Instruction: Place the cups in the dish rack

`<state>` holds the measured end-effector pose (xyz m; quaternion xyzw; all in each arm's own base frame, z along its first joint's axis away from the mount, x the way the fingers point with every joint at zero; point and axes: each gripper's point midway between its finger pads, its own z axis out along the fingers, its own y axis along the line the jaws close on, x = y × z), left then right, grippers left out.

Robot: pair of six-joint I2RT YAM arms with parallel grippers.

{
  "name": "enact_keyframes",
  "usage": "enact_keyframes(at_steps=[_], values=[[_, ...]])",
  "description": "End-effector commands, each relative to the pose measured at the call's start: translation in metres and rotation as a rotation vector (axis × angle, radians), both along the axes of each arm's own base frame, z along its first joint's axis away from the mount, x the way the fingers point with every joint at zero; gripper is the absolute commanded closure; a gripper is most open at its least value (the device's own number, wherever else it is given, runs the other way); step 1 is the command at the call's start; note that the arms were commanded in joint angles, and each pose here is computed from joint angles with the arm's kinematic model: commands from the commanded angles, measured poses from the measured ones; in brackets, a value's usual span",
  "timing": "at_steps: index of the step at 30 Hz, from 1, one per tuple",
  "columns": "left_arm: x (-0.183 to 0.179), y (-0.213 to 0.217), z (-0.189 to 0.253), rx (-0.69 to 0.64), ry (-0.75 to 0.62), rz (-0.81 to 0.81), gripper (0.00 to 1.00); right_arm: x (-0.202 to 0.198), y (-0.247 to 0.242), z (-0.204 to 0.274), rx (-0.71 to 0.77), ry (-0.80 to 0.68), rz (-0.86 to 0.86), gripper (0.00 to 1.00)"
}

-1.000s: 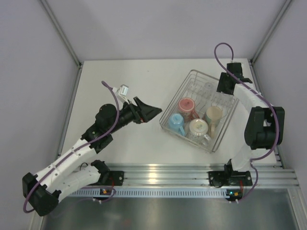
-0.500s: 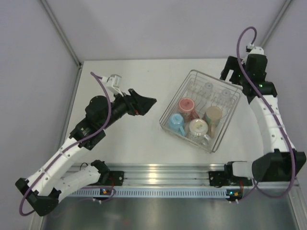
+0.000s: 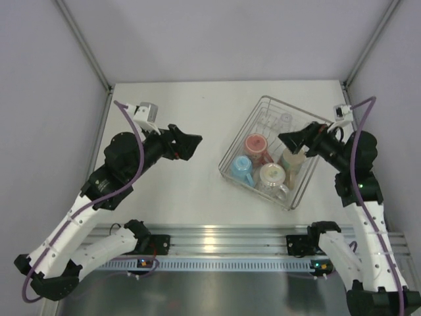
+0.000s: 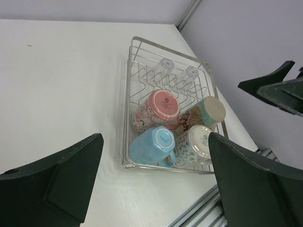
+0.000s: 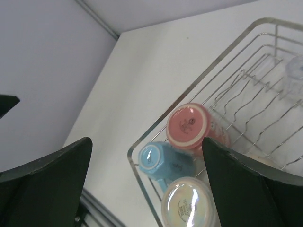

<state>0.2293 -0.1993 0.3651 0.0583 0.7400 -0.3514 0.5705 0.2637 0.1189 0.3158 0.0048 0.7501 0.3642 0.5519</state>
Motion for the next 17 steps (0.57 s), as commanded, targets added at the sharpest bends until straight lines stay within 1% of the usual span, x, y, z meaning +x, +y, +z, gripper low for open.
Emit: enact_keyframes(at_steps=[1, 2, 4, 9, 17], values=[[-0.011, 0.010, 0.004, -0.003, -0.033, -0.003, 0.02, -0.033, 0.027, 0.020, 0.121, -0.106, 0.175, 0.01], [-0.017, 0.012, 0.007, -0.018, -0.043, -0.008, 0.02, -0.036, 0.027, 0.014, 0.113, -0.109, 0.183, 0.01], [-0.020, 0.014, 0.005, -0.038, -0.036, -0.007, 0.02, -0.045, 0.031, 0.015, 0.099, -0.151, 0.225, 0.01], [-0.025, 0.017, 0.003, -0.065, -0.028, -0.003, 0.02, -0.050, 0.029, 0.026, 0.085, -0.194, 0.218, 0.01], [-0.029, 0.013, 0.002, -0.080, -0.010, -0.031, 0.02, -0.051, 0.028, 0.028, 0.095, -0.196, 0.207, 0.01]])
